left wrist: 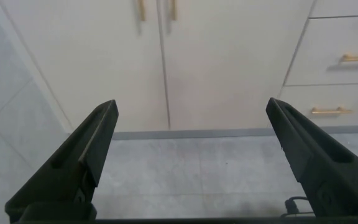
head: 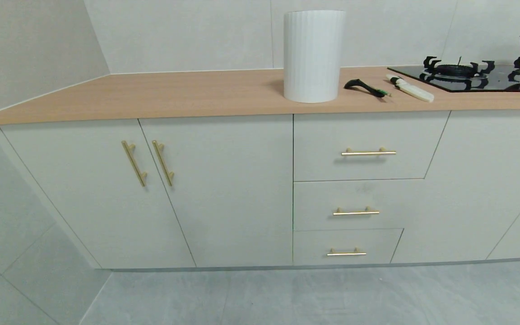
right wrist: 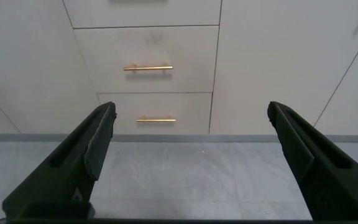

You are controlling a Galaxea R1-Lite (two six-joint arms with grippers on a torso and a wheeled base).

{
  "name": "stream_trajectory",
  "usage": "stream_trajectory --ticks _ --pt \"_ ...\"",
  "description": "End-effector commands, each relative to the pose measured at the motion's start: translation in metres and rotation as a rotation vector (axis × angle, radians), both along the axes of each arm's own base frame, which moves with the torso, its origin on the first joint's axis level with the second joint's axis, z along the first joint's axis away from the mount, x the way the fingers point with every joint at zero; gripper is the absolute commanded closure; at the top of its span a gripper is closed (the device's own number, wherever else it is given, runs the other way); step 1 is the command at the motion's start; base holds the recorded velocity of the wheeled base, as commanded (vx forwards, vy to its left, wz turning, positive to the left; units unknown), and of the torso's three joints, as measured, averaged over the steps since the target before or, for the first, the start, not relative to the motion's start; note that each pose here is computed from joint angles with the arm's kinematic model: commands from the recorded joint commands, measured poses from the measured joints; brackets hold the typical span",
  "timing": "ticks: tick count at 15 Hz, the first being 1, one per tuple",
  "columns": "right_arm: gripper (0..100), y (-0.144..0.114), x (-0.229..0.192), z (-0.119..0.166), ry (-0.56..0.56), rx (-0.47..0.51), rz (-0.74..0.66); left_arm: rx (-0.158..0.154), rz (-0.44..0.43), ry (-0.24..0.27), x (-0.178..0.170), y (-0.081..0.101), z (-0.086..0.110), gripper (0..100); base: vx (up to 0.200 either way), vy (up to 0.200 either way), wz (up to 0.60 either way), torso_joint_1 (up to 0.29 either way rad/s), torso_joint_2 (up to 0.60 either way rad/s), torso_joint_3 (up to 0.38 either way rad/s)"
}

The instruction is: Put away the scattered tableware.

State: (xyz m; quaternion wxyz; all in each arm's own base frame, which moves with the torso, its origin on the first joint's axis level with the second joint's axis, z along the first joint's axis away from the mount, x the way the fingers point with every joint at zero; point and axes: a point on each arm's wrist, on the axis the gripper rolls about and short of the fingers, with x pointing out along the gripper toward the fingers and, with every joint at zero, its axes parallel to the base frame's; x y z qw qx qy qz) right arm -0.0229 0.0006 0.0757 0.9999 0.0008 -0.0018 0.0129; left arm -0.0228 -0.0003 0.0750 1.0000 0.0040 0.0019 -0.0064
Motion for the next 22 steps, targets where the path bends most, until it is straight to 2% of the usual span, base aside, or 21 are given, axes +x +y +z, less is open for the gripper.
stream_trajectory --ticks 1,6,13,22 --pt "0 0.0 0.0001 0.0001 0.001 0.0 0.0 0.0 -0.001 0.001 0.0 0.0 0.0 0 0.0 0.0 0.0 0.0 0.0 0.0" --pt "0 0.0 0.0001 0.0001 0.001 0.0 0.0 0.0 -0.001 0.002 0.0001 0.0 0.0 0 0.0 0.0 0.0 0.0 0.0 0.0" --pt "0 0.0 0.0001 0.0001 0.001 0.0 0.0 0.0 0.0 0.001 0.0 0.0 0.0 0 0.2 0.0 0.0 0.002 0.01 0.0" --pt "0 0.0 0.0001 0.0001 0.0 -0.005 0.0 0.001 -0.001 -0.001 0.0 0.0 0.0001 0 0.0 0.0 0.0 0.0 0.0 0.0"
